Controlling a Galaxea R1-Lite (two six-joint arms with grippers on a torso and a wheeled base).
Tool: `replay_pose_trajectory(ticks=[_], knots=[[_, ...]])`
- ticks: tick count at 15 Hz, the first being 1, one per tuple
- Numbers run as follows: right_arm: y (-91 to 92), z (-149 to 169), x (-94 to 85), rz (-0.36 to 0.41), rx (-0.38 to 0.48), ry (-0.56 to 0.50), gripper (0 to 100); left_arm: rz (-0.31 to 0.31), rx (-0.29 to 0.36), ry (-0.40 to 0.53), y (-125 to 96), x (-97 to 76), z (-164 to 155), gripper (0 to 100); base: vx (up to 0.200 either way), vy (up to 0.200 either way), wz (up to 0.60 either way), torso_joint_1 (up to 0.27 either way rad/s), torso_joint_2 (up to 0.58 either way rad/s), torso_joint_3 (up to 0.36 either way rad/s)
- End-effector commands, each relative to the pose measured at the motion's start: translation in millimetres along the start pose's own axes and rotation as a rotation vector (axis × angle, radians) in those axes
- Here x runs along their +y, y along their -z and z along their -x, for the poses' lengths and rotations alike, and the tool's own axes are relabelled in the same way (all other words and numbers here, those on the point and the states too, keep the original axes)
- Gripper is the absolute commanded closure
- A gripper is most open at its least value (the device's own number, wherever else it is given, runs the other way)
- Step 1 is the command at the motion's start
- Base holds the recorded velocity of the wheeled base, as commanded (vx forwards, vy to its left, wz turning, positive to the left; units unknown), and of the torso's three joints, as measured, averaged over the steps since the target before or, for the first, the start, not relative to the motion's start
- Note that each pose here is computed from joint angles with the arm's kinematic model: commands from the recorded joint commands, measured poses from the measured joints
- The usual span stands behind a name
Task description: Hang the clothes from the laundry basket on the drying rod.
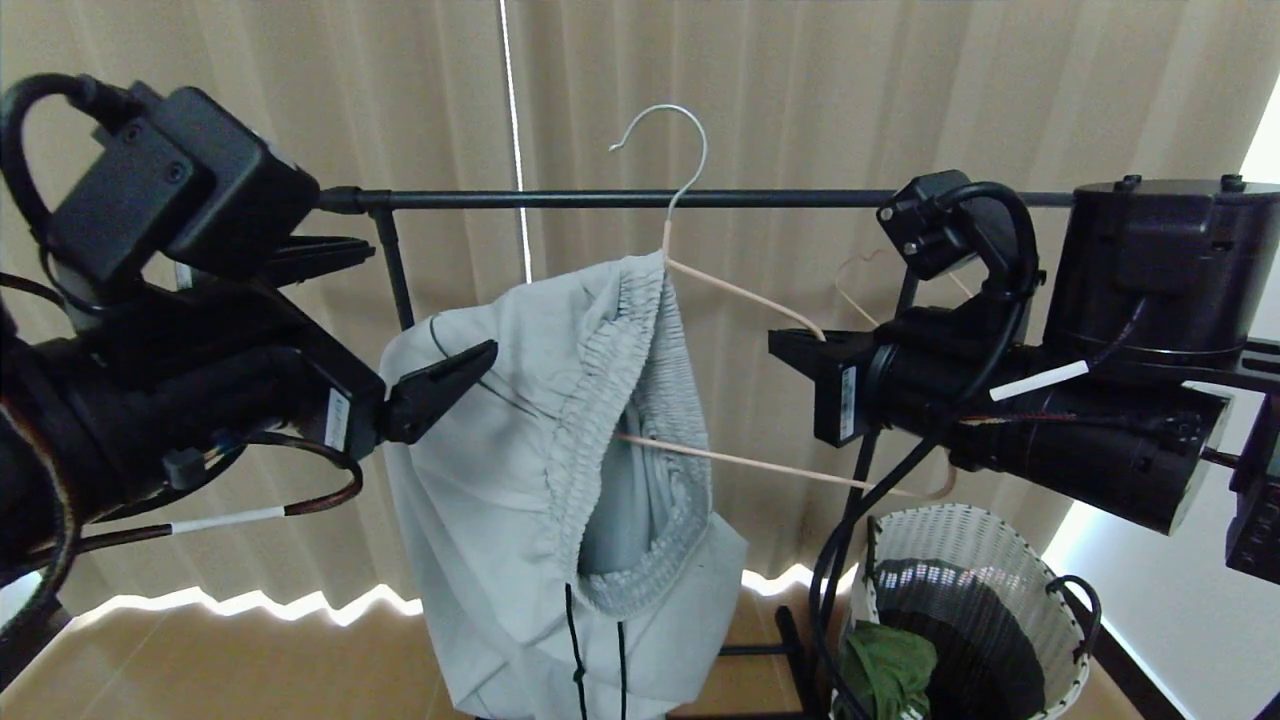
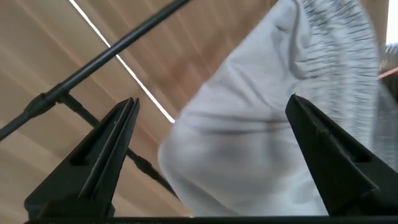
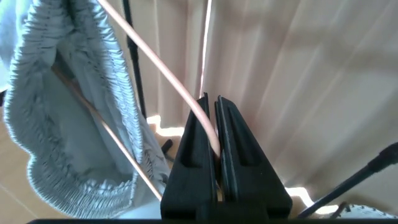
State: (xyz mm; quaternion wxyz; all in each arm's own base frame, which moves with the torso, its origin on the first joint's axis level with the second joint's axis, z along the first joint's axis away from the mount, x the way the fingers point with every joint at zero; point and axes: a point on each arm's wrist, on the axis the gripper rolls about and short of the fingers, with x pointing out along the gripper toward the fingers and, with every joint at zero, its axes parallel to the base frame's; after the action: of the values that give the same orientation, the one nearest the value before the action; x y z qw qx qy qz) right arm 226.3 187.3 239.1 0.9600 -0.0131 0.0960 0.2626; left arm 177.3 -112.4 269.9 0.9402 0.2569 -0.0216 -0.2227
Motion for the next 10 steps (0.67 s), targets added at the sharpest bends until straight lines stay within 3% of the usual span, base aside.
replay_pose_trajectory(ticks=[1, 4, 10], knots=[[0.3, 3.7, 7.2, 0.005, -0.001, -0.026, 100, -0.048, 0.058, 0.032, 10.5, -8.6, -19.8, 0, 0.000, 0.000, 0.00, 0.000, 0.00, 0.000], [-0.5, 8.0, 19.5, 0.027, -0.008, -0.070, 100, -0.074, 0.068, 0.048, 10.4, -12.9, -31.5, 0, 0.000, 0.000, 0.00, 0.000, 0.00, 0.000], [-0.9, 23.2, 33.3, 0.036, -0.020, -0.134, 100, -0.070, 0.070, 0.009, 7.4, -2.7, -42.2, 0, 0.000, 0.000, 0.00, 0.000, 0.00, 0.000]])
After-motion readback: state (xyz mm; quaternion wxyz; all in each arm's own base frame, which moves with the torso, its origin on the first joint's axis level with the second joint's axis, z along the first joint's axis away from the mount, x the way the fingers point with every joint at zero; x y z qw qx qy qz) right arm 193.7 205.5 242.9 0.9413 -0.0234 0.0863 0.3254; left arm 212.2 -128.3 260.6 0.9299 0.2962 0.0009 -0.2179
